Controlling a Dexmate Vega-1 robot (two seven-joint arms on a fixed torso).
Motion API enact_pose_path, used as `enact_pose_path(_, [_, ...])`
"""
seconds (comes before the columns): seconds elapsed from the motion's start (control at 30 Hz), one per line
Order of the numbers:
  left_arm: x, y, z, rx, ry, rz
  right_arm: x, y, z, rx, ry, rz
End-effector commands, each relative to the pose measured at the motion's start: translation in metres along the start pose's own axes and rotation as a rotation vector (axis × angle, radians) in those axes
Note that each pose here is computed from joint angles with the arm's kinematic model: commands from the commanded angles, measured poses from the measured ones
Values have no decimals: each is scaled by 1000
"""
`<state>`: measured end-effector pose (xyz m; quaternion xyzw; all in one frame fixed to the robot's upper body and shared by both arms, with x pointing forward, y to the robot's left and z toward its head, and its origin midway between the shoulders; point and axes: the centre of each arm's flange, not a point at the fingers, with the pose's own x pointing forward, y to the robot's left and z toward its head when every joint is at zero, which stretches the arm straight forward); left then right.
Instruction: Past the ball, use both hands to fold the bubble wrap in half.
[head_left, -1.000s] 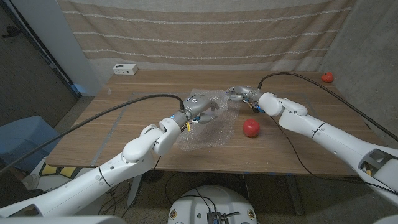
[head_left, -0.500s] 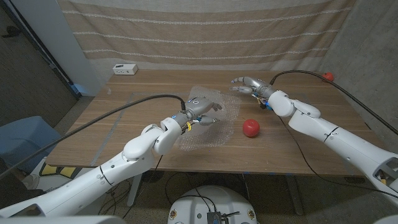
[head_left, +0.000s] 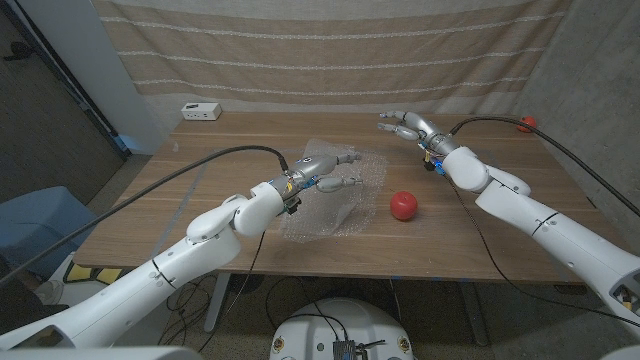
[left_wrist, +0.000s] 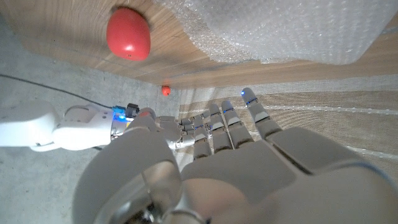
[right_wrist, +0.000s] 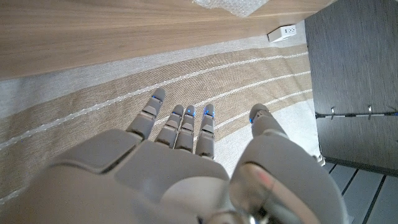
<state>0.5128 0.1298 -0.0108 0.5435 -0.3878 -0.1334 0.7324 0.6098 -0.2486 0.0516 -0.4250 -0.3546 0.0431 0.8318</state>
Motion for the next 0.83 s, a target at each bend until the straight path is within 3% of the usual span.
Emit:
enact_pose_path(0.03, [-27,22,-50,-617,-1,229,-7,0,-8,262,-58,-20])
enact_pose_path(0.4, [-54,38,-92,-797,1,358,-12,5,-9,438,-77,-62])
enact_pose_path(0.57, [-62,46,-114,-870,2,405,-22,0,-11,489,-54,-139])
enact_pose_path(0.67, [-67,47,-129,-862,28,427,-34,1,-6,472,-24,-208])
enact_pose_path(0.83, [-68,40,-162,-908,71,431,-38,12,9,518,-46,-218])
